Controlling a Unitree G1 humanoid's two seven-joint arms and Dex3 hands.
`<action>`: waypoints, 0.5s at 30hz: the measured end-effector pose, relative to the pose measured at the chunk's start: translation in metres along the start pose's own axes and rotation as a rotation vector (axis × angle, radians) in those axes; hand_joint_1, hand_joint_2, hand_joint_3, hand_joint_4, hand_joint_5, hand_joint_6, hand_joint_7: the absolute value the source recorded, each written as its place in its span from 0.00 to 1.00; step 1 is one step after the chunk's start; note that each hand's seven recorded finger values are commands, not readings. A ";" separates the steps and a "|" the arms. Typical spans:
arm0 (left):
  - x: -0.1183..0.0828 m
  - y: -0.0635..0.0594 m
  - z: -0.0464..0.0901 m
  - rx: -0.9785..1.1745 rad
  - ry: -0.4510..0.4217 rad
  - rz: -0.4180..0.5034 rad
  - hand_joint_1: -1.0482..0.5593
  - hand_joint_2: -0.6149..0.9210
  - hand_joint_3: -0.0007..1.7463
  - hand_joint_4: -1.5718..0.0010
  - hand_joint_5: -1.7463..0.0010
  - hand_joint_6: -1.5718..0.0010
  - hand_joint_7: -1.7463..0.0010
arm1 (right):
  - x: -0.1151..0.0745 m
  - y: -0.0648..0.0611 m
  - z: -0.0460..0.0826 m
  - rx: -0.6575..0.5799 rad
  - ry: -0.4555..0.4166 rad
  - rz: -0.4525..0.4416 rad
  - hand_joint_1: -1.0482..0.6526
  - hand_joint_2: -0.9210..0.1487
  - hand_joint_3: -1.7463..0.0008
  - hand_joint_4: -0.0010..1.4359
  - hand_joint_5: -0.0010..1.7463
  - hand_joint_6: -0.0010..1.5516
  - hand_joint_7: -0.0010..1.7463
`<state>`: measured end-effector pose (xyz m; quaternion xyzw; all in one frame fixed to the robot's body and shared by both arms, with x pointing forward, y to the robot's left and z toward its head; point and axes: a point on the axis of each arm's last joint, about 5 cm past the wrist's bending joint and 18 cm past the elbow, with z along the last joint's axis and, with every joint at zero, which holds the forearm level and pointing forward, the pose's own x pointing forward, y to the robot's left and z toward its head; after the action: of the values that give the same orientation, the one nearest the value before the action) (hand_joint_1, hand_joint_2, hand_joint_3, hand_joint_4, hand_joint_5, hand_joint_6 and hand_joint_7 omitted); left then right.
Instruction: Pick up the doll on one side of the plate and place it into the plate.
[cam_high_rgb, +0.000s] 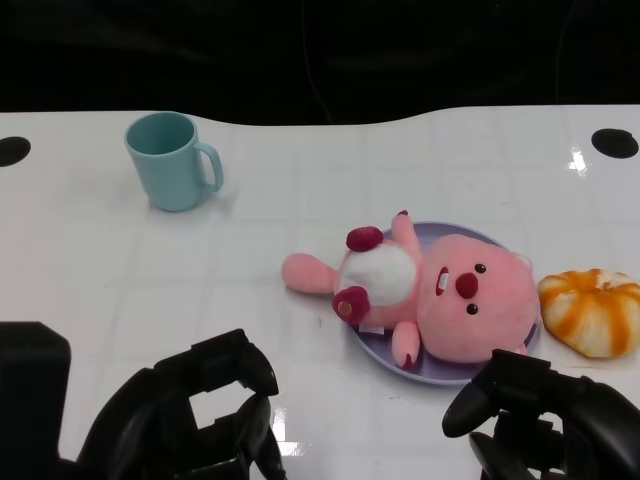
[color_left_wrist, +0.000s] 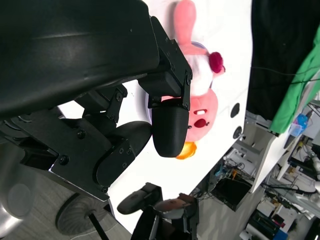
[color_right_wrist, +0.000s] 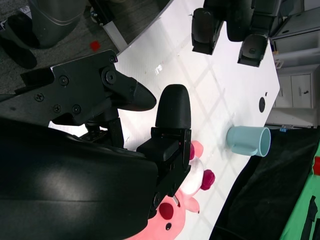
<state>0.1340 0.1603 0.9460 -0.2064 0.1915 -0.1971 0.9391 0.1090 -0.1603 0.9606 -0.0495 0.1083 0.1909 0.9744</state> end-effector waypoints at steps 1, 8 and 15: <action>0.000 0.001 -0.002 -0.007 0.004 0.004 0.53 0.75 0.68 0.50 0.00 0.61 0.05 | 0.000 0.000 0.000 -0.002 0.000 0.001 0.52 0.15 0.51 0.38 0.97 0.33 0.79; 0.003 0.004 -0.008 -0.009 0.026 0.014 0.54 0.74 0.71 0.51 0.00 0.60 0.05 | -0.002 -0.002 -0.001 -0.016 -0.002 0.002 0.52 0.15 0.52 0.39 0.97 0.33 0.79; 0.003 0.008 -0.009 0.017 0.028 0.032 0.54 0.71 0.76 0.50 0.00 0.61 0.03 | -0.004 -0.001 -0.002 -0.013 -0.008 0.000 0.53 0.16 0.51 0.39 0.98 0.33 0.80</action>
<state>0.1346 0.1632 0.9337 -0.1925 0.2061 -0.1864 0.9411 0.1057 -0.1632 0.9595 -0.0552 0.1033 0.1916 0.9745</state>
